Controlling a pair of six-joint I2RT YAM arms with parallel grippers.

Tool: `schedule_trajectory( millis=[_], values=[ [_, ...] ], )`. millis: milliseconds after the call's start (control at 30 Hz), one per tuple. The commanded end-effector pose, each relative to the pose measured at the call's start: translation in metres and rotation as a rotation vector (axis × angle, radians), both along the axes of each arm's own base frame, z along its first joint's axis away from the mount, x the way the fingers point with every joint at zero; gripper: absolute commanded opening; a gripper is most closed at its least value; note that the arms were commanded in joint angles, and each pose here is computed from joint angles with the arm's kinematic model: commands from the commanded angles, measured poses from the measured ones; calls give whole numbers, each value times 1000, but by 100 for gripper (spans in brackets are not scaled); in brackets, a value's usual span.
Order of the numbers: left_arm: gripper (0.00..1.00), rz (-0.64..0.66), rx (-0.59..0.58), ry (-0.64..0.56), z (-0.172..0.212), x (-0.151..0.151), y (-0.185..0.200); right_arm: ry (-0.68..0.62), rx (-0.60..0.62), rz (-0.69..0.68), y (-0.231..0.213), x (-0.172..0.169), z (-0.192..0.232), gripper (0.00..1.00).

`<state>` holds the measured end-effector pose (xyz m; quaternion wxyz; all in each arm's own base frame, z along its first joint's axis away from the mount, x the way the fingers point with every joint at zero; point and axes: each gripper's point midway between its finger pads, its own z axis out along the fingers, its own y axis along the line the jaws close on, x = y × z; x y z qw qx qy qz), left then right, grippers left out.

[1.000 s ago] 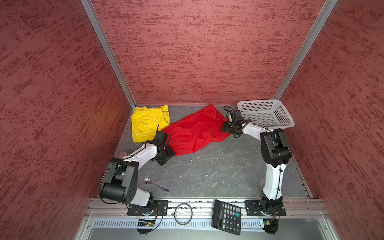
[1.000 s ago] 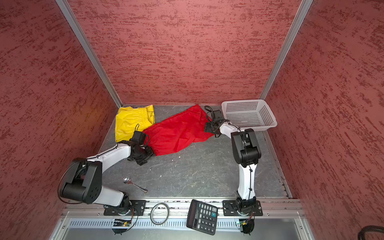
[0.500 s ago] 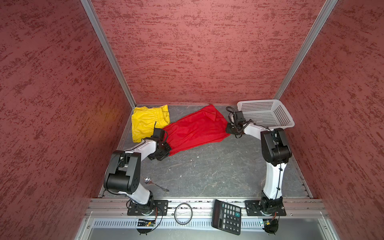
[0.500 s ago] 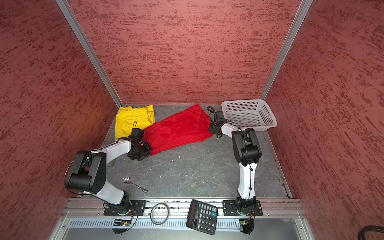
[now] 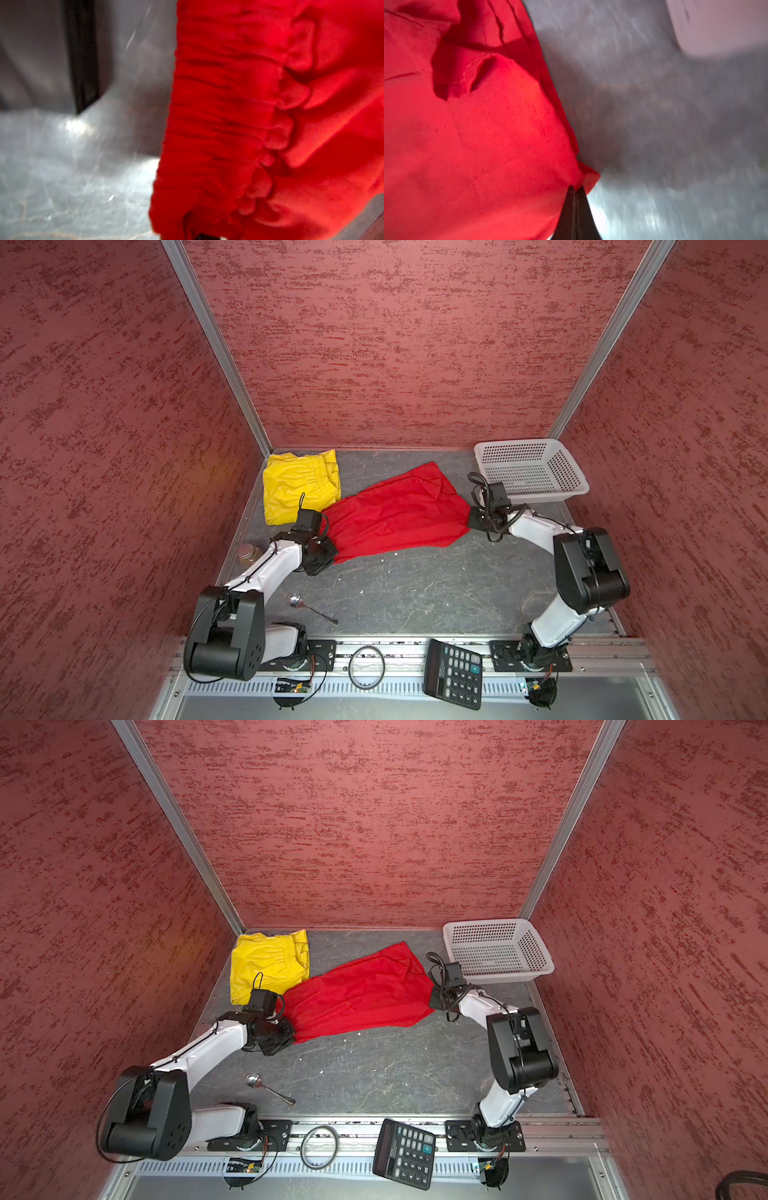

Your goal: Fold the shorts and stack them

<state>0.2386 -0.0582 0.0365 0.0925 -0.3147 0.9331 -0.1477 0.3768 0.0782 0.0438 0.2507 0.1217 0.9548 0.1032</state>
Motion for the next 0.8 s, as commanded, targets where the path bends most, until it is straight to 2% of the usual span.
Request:
schedule_trajectory(
  millis=[0, 67, 133, 167, 200, 233, 267, 300, 367, 433, 533, 567, 633, 767],
  values=[
    [0, 30, 46, 60, -7, -28, 13, -6, -24, -122, -26, -22, -3, 0],
    [0, 35, 64, 64, -5, -34, 17, -28, -28, -132, -29, -28, 8, 3],
    [1, 42, 99, 74, -2, -38, 25, -70, -21, -144, -30, -27, 28, 31],
    [13, 50, 112, 75, 0, -37, 29, -98, 2, -140, -27, -24, 40, 42],
    [26, 55, 111, 69, 4, -34, 31, -130, 33, -133, -21, -19, 53, 49],
    [38, 56, 106, 61, 8, -31, 31, -152, 52, -123, -16, -15, 64, 51],
    [47, 59, 97, 45, 15, -26, 29, -179, 61, -110, -11, -9, 77, 52],
    [50, 57, 83, 19, 23, -20, 26, -204, 62, -90, -3, -3, 88, 52],
    [52, 61, 72, -32, 39, -9, 23, -242, 68, -39, 15, 10, 105, 51],
    [52, 63, 80, -81, 58, 2, 22, -252, 80, 11, 33, 20, 111, 45],
    [54, 74, 103, -150, 86, 17, 24, -213, 141, 80, 63, 34, 98, 31],
    [56, 74, 113, -165, 92, 21, 26, -199, 172, 97, 73, 38, 92, 30],
    [58, 77, 154, -167, 100, 26, 32, -174, 237, 123, 89, 44, 82, 32],
    [61, 69, 212, -142, 106, 33, 40, -108, 309, 152, 111, 56, 57, 44]
  ],
)
